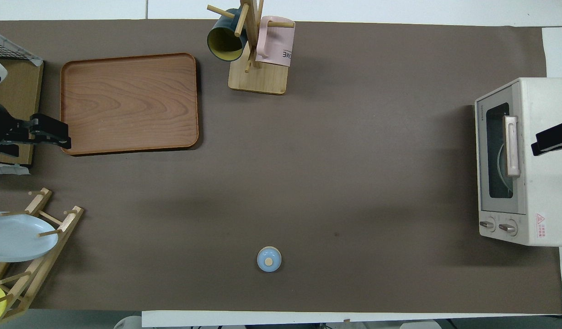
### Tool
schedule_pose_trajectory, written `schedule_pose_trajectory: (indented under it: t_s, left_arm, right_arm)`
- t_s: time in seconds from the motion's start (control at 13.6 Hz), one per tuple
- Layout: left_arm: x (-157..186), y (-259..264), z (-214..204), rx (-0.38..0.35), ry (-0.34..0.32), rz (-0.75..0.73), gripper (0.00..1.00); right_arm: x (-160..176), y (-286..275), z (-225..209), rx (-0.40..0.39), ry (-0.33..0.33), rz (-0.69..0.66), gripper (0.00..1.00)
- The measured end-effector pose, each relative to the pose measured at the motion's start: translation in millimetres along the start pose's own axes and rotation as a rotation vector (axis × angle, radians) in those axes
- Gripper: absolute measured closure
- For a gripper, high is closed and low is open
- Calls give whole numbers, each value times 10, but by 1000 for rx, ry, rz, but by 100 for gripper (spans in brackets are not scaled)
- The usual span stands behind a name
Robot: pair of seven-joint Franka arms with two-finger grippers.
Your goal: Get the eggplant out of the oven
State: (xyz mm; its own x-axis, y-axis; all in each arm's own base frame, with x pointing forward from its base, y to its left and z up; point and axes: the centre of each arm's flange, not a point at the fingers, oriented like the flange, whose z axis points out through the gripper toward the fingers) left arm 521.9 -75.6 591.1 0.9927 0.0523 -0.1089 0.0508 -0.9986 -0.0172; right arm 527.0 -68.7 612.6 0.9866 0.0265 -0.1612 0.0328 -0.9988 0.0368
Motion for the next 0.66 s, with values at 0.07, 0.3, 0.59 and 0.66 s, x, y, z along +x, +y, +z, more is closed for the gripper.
schedule_pose_trajectory:
  t_s: [0.07,0.3,0.59,0.66]
  left_arm:
    - [0,0,0,0,0,0,0]
    - [0,0,0,0,0,0,0]
    - [0,0,0,0,0,0,0]
    - [0,0,0,0,0,0,0]
  right_arm:
    - [0,2,0,0,0,0,0]
    - [-1,5,0,1,0,1,0]
    - [-7,2,-9,1,2,1,0]
    - [-9,5,-11,1,2,1,0]
